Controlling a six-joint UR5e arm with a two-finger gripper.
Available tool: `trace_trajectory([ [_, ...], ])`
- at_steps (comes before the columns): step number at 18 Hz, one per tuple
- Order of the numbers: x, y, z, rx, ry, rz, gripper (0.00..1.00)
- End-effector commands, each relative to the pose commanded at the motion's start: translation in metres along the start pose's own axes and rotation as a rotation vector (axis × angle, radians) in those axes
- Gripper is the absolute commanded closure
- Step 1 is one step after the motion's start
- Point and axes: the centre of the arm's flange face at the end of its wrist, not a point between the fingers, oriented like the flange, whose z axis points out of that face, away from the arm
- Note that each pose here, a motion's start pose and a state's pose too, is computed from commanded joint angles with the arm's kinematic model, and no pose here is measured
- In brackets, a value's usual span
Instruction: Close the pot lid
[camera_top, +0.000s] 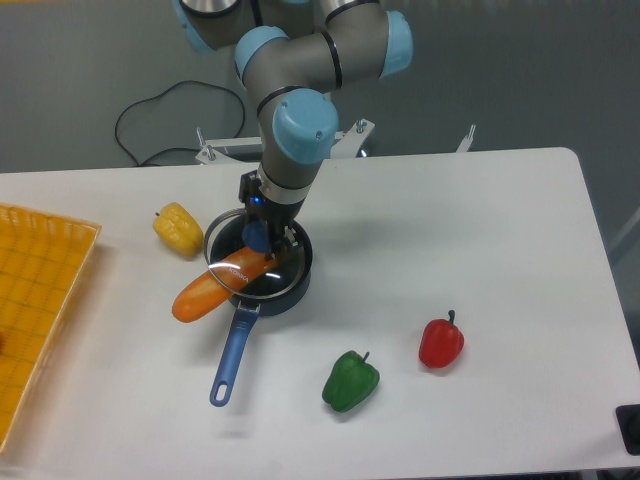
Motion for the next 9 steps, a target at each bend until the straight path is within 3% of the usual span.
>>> trace_trajectory([
  [6,-0.002,0.0,-0.003,0.001,-0.005,-0.002,0.15],
  [9,-0.008,-0.001,-0.014,0.004,-0.024,-0.003,0.01],
])
